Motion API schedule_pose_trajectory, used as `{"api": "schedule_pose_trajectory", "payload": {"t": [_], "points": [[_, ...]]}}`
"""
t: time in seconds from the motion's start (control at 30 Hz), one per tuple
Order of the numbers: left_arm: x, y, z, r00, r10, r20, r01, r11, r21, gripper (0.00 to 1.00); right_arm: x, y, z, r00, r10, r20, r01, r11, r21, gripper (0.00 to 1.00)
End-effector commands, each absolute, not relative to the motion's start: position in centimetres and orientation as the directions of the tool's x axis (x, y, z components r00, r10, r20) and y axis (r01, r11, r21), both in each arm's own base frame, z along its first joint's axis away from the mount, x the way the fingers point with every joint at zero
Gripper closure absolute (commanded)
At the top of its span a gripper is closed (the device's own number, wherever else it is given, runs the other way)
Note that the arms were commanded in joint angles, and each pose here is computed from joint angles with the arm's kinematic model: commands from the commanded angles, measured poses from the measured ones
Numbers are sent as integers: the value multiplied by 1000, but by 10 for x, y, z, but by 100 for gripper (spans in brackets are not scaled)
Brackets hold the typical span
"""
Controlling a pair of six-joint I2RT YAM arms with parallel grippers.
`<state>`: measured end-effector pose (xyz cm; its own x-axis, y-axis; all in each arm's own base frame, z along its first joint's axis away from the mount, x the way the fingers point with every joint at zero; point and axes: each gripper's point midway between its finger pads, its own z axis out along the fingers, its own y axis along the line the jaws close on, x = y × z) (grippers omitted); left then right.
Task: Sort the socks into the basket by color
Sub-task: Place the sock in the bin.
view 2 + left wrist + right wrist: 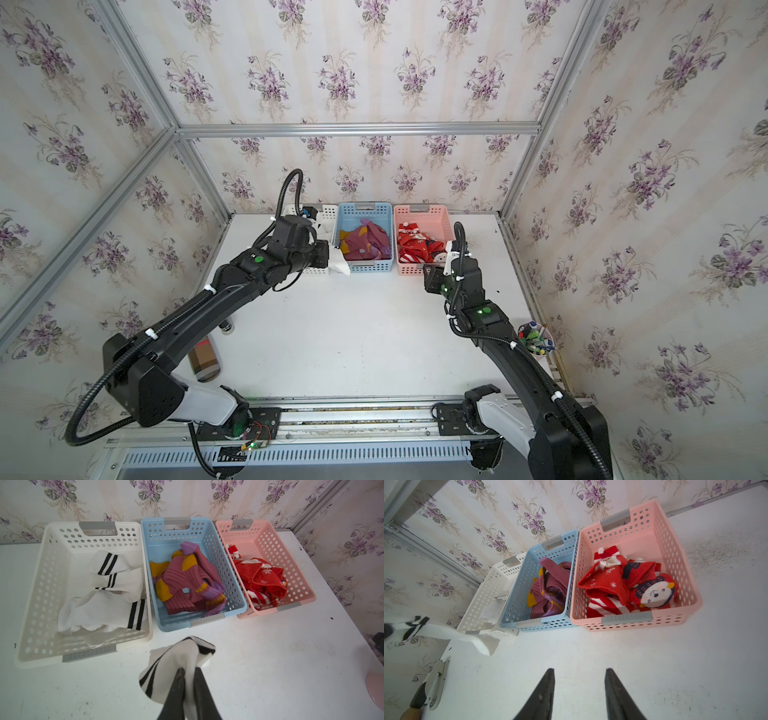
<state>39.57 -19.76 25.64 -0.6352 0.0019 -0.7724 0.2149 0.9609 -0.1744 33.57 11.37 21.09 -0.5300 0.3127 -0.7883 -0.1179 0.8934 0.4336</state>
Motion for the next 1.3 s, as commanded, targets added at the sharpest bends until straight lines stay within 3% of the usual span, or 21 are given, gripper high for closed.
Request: {"api": "schedule_pose_trajectory", "payload": {"t": [0.0, 0.63, 1.13, 1.27], "points": [[415, -195, 259, -626, -46, -778, 223, 946, -235, 88, 337, 114, 219, -508, 333, -794, -123, 885, 449, 58], [570, -115, 247, -550, -205, -810, 14, 967, -254, 89, 332, 108, 225, -504, 308, -807, -111, 904, 414, 58], [605, -86, 227, -575, -173, -800, -7, 978, -207, 87, 333, 108, 225, -508, 310, -804, -110, 902, 417, 58], [613, -84, 221, -583, -177, -793, -5, 977, -214, 83, 334, 110, 223, -516, 308, -799, -111, 901, 419, 58]]}}
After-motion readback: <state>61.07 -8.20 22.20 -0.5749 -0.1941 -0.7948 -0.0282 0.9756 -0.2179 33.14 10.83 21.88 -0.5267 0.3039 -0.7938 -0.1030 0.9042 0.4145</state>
